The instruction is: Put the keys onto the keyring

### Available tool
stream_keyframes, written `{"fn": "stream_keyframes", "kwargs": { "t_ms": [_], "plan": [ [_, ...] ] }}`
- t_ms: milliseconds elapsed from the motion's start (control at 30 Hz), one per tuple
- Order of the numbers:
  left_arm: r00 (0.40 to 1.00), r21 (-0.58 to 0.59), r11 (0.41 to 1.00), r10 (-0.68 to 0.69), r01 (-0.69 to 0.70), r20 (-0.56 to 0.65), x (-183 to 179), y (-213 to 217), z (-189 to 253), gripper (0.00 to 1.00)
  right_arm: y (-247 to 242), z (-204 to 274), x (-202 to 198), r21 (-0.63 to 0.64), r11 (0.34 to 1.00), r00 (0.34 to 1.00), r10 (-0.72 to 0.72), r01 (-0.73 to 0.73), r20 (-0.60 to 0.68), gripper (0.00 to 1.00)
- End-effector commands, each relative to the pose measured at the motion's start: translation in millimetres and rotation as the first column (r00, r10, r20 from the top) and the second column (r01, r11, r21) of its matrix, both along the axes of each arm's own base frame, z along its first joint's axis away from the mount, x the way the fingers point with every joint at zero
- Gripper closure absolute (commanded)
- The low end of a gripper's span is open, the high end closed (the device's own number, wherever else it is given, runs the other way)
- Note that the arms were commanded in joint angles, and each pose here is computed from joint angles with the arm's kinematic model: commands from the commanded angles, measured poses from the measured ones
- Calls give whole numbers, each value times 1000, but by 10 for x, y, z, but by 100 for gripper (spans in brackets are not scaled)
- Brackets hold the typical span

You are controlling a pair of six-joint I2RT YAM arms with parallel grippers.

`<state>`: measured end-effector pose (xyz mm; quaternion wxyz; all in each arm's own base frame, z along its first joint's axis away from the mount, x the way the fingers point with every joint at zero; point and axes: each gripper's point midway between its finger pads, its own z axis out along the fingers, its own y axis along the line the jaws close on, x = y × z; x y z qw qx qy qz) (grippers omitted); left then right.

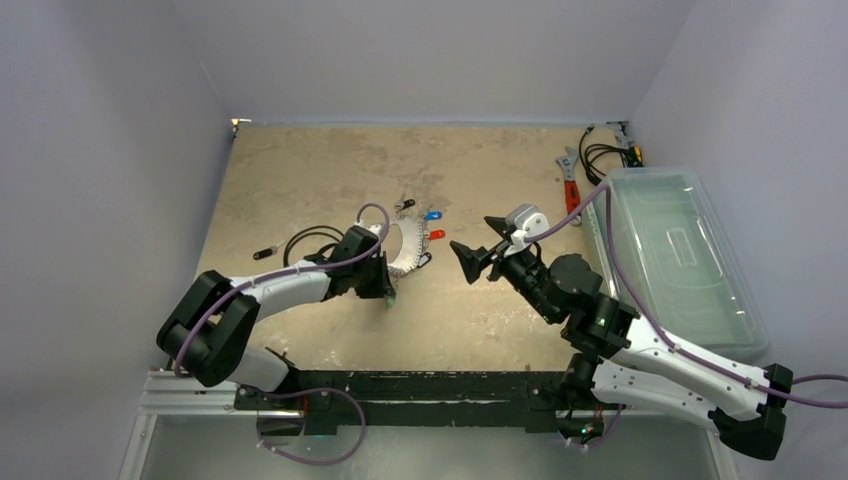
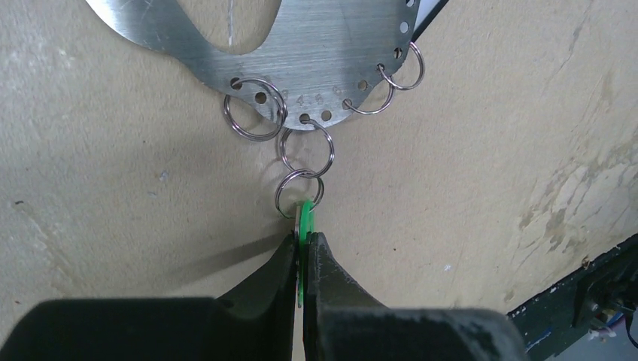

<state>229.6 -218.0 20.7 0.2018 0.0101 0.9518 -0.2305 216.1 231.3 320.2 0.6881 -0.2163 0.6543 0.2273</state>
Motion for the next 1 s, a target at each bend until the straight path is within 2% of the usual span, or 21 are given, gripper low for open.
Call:
{"fn": "stream_keyframes", "kwargs": {
  "t_ms": [0, 100, 133, 233, 400, 533, 567, 633, 700, 800, 933, 967],
  "plan": [
    [997, -1, 1000, 5, -5, -75, -283, 53, -99, 92, -51, 142, -17, 39, 999, 1000, -5, 4, 15, 20],
    [994, -68, 997, -29, 22, -105, -434, -38, -66, 71, -55, 144, -17, 37, 999, 1000, -7, 6, 14, 20],
    [993, -93, 995, -34, 23, -110, -481, -63, -36, 61, -57, 146, -18, 38, 999, 1000, -7, 6, 15, 20],
    [997, -135, 991, -26, 16, -73, -549, -49, 154, 39, -60, 155, -24, 38, 999, 1000, -4, 4, 14, 20],
    [996, -136, 990, -14, 26, 86, -446, 53, 749, 18, -43, 184, -27, 53, 999, 1000, 2, -2, 18, 20],
    [957, -68, 996, -32, 54, 287, -244, 196, 1360, 13, -38, 208, -19, 63, 998, 1000, -1, 0, 24, 20],
    [936, -48, 998, -20, 40, 352, -167, 261, 1529, 11, -35, 225, -24, 66, 998, 1000, 2, -4, 30, 19],
    [877, -14, 995, 97, -102, 470, 25, 516, 1821, 7, -33, 264, -45, 78, 997, 999, 14, -18, 44, 16],
    [781, -5, 966, 212, -259, 587, 183, 825, 2137, 1, -51, 311, -71, 106, 994, 998, 20, -26, 58, 10],
    [617, -60, 913, 320, -403, 719, 271, 1181, 2609, 1, -137, 378, -96, 166, 986, 996, 2, -17, 85, 2],
    [472, -77, 883, 320, -463, 822, 208, 1494, 2860, 1, -298, 409, -87, 304, 952, 997, -60, 40, 57, 1],
    [417, -100, 868, 331, -486, 846, 176, 1598, 2936, 1, -343, 394, -74, 338, 939, 996, -80, 63, 38, 1]
  ]
}}
